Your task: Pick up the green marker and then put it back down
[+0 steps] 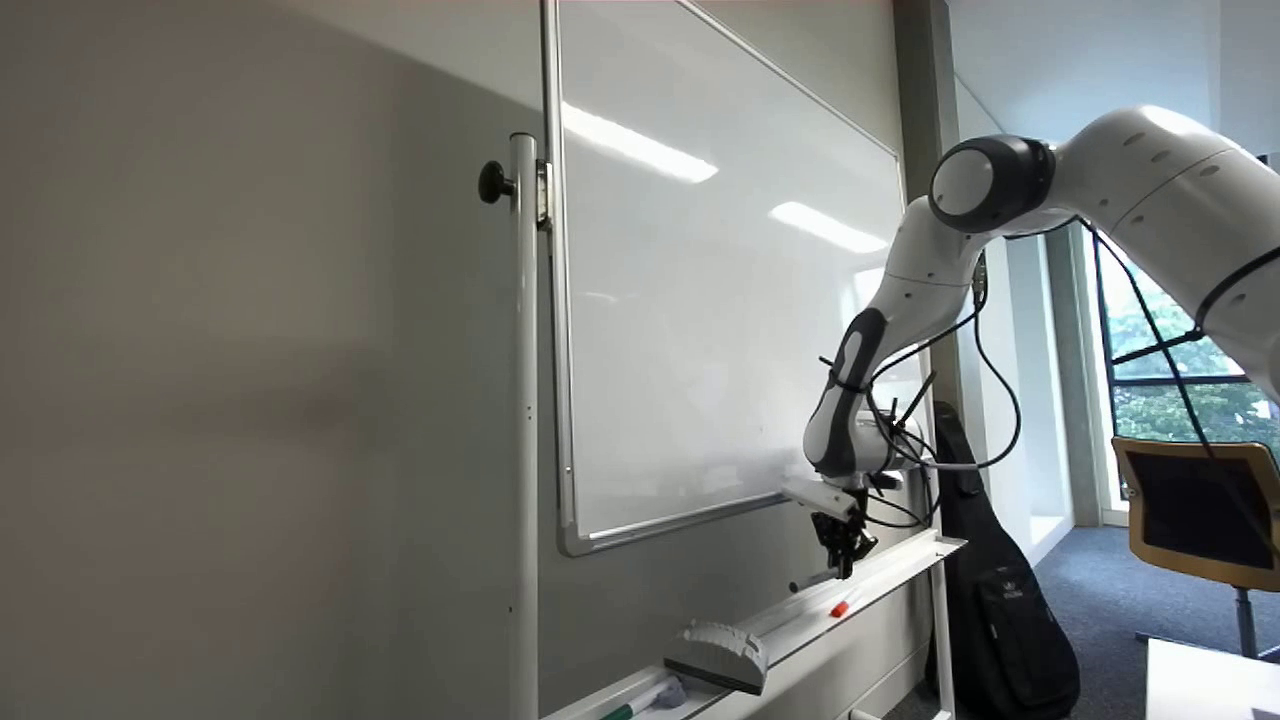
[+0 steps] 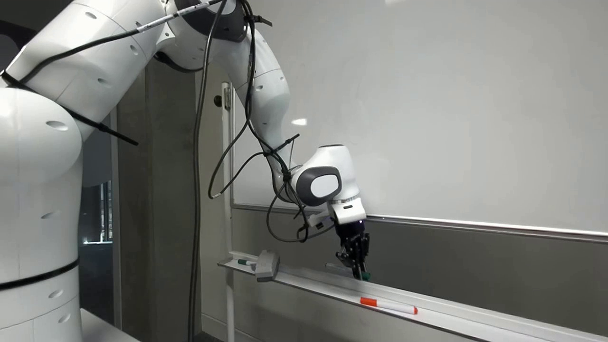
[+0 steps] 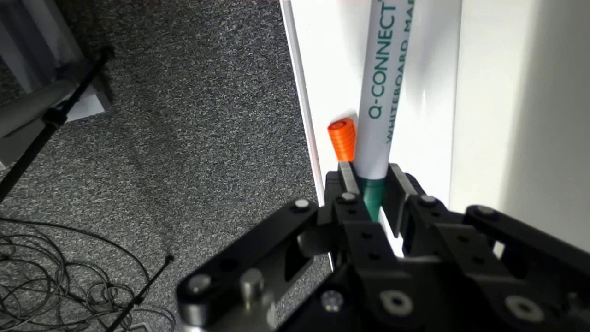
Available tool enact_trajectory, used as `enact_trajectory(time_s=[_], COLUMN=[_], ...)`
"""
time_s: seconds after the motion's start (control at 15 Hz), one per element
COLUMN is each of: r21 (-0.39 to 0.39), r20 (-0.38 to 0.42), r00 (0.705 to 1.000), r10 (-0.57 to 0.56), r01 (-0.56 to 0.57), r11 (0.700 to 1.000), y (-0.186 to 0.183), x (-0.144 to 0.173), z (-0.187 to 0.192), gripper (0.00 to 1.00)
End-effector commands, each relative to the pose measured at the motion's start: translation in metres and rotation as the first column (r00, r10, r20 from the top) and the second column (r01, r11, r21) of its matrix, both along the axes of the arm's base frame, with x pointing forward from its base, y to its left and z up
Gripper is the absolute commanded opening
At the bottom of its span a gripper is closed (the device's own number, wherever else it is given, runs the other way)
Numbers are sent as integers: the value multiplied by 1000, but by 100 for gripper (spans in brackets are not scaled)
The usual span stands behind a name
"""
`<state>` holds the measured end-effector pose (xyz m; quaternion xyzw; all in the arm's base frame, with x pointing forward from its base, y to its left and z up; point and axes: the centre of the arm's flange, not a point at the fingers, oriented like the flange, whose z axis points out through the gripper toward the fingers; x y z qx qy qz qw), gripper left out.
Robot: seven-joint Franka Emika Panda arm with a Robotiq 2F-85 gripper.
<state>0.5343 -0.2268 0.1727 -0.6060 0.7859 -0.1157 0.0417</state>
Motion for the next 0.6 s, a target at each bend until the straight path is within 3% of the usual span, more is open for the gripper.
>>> enact_trajectory(time_s=[0.0,0.53], r21=[-16,-45], r20=[57,74], r00=[998,995], r10=[-30,-59], r01=[31,63], r11=[999,997], y=[-7,-14], x=[-5,-4], z=[-6,-19], gripper=[5,5])
